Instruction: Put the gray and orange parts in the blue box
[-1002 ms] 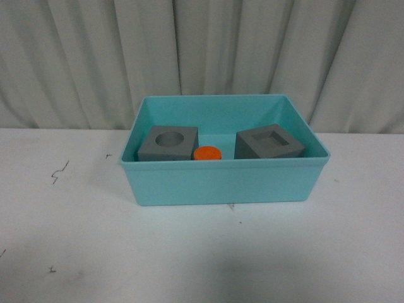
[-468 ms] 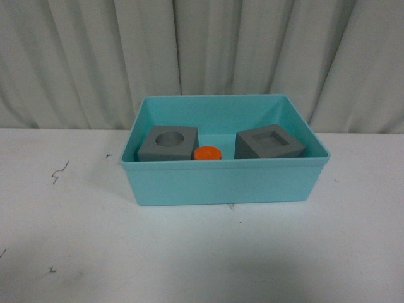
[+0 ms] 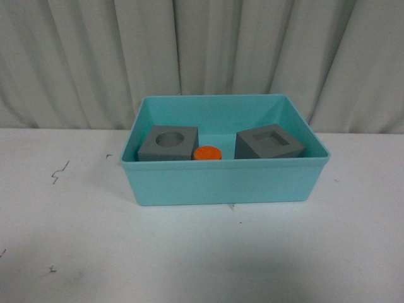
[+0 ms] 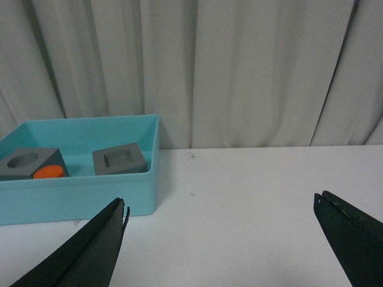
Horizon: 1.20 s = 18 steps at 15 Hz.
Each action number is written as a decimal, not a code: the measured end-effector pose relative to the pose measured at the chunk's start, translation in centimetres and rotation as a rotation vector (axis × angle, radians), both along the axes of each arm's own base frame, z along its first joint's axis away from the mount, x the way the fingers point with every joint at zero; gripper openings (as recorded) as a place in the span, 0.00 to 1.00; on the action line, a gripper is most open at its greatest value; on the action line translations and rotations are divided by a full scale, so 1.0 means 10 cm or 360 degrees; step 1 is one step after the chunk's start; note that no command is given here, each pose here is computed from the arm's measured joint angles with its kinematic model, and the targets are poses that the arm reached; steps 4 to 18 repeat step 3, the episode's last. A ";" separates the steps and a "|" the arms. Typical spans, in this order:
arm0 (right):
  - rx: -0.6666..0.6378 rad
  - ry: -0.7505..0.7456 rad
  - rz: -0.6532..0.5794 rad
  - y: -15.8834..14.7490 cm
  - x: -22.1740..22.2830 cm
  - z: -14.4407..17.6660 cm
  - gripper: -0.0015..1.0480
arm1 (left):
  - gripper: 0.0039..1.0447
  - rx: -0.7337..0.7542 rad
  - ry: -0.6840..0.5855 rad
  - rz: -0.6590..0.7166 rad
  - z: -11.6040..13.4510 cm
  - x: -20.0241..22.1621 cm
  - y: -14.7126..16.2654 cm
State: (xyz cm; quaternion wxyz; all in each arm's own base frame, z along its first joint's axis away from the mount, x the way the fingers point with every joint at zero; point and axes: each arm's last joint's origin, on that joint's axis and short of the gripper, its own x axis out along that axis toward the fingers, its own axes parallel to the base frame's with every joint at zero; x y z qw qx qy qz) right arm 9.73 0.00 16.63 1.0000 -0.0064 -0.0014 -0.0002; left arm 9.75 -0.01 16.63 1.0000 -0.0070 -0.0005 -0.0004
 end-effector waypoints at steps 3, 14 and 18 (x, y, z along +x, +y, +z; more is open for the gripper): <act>0.0000 0.0000 0.0000 0.00 0.00 0.00 0.94 | 0.94 0.0000 0.0000 0.0000 0.00 0.00 0.00; 0.0000 0.0000 0.0000 0.00 0.00 0.00 0.94 | 0.94 0.0000 0.0000 0.0000 0.00 0.00 0.00; 0.0000 0.0000 0.0000 0.00 0.00 0.00 0.94 | 0.94 0.0000 0.0000 0.0000 0.00 0.00 0.00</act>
